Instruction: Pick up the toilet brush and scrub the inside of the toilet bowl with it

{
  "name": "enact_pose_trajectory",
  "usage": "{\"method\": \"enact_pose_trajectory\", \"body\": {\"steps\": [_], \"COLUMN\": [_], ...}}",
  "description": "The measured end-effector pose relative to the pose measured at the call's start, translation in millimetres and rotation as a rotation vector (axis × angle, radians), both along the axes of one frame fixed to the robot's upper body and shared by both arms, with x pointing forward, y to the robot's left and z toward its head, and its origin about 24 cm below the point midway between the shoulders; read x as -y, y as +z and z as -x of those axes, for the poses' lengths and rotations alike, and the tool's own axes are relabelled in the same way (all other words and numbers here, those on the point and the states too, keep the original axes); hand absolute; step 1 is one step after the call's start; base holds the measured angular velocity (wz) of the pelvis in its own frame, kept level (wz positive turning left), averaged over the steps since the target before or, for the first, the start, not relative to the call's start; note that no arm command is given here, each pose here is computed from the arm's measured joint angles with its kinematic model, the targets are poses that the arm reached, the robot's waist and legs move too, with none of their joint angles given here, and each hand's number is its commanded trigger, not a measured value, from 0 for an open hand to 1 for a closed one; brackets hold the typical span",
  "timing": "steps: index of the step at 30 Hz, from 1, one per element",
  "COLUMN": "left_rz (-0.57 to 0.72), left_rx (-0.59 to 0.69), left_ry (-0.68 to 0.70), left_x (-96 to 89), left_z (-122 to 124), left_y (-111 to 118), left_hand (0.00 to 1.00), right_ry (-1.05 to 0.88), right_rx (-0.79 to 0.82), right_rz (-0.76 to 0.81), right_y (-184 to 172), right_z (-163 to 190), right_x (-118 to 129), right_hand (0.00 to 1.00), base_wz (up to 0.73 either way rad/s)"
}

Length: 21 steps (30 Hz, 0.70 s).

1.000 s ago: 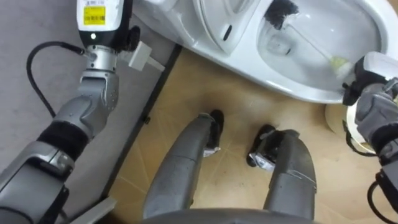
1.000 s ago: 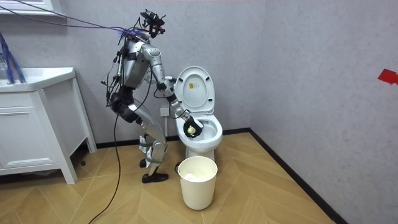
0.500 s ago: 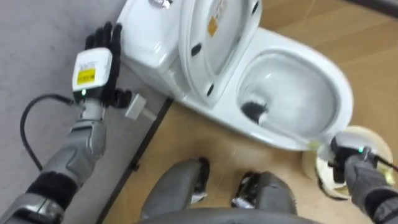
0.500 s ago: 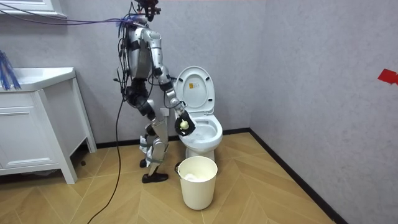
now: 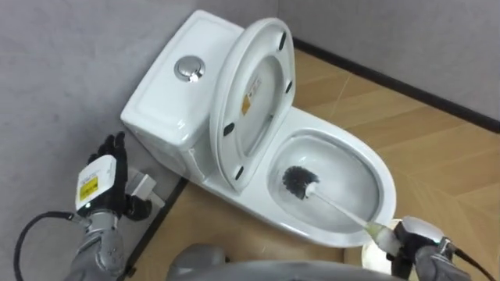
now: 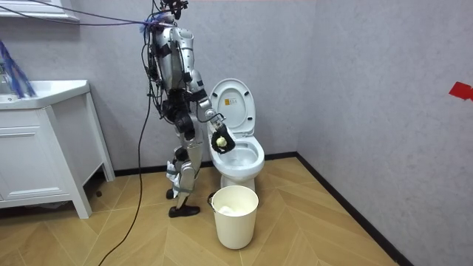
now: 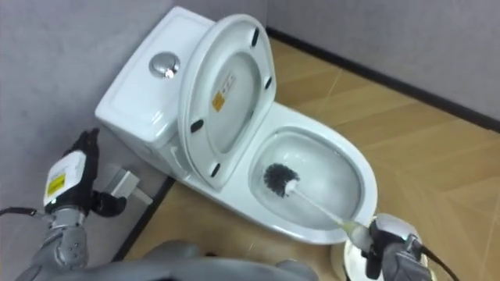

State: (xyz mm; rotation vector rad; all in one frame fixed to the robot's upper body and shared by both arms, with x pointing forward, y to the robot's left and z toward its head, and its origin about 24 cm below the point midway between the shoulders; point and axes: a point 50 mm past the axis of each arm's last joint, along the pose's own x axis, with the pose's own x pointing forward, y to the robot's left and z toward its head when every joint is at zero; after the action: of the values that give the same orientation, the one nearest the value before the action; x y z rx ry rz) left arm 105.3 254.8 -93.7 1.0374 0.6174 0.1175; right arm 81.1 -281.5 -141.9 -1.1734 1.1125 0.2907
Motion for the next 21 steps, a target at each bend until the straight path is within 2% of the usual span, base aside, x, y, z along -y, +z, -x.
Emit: {"method": "enact_pose_trajectory", "body": {"steps": [7,15,18,21], "left_rz": [0.091,0.193,0.223,0.250], "left_rx": [-0.098,-0.244,-0.261,-0.286], "left_ry": [0.203,0.596,0.692,0.727], "left_x": [-6.4,-20.8,-23.1,-21.6], "left_z": [43.7,105.1,117.2,123.0], "left_y": [-14.5,-38.6,-41.7,-44.5], "left_hand": [0.00,0.00,0.00,0.00], "right_ry": [-0.264,-0.616,-0.703,-0.733], "right_rx": [0.120,0.303,0.342,0.371], "right_rz": [-0.075,-0.078,-0.056,-0.049], "right_y": [0.2,4.1,5.2,5.7], "right_z": [12.9,35.5,41.5,44.5], "right_x": [-0.2,9.0,12.1,11.9], "right_hand": [1.00,1.00,1.00,1.00], "base_wz": [-0.04,-0.16,-0.26,-0.31]}}
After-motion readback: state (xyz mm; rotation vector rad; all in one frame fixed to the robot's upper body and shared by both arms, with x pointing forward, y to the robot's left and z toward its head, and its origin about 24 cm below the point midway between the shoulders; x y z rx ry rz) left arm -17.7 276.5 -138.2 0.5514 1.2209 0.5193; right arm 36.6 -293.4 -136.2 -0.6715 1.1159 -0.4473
